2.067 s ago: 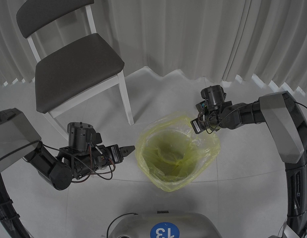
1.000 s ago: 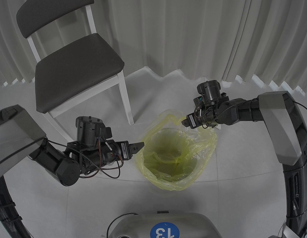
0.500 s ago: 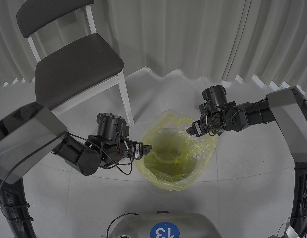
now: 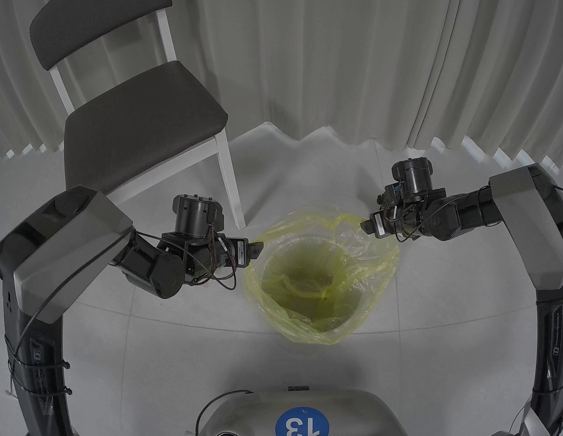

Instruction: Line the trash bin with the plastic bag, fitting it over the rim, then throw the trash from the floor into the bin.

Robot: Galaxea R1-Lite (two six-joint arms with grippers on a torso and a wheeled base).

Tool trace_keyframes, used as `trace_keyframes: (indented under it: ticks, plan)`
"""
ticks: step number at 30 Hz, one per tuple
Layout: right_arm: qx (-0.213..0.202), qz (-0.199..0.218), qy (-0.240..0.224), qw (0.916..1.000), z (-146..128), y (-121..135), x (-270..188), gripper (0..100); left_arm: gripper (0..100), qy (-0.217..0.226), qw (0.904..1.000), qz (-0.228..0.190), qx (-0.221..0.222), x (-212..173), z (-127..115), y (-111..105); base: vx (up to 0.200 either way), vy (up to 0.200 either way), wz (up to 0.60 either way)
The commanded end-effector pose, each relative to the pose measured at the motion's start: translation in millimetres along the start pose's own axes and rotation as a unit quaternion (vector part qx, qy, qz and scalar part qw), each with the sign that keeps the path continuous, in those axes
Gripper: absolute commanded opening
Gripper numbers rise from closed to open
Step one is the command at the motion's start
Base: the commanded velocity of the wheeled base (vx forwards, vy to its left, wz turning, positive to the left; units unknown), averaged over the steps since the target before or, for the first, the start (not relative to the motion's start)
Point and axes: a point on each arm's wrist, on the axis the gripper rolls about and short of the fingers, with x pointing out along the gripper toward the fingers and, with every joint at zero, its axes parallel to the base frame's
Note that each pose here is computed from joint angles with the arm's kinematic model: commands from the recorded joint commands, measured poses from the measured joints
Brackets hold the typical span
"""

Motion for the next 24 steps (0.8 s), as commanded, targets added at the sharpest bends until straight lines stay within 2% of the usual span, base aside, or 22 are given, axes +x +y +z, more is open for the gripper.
trace_keyframes:
  ticks: [1, 4, 15, 24]
  plan:
    - [0.005, -0.008, 0.006, 0.9999, -6.4, -6.8, 16.9, 100, 100, 0.0, 1.0, 0.001, -0.008, 13.0, -2.5, 2.6, 0.0, 0.0, 0.0]
    - [0.006, -0.009, 0.007, 0.9999, -9.9, -6.1, 27.8, 100, 100, -0.001, 1.0, -0.003, -0.009, 19.4, -2.6, 2.9, 0.0, 0.0, 0.0]
    - [0.01, -0.008, 0.016, 0.9998, -28.5, -0.2, 65.2, 100, 100, 0.02, 0.9991, 0.021, -0.032, 39.2, 0.8, 30.0, 0.0, 0.0, 0.0]
    - [0.009, -0.005, 0.044, 0.999, -48.2, 2.7, 76.5, 100, 100, 0.059, 0.9973, 0.023, -0.039, 49.2, -21.2, 33.5, 0.0, 0.0, 0.0]
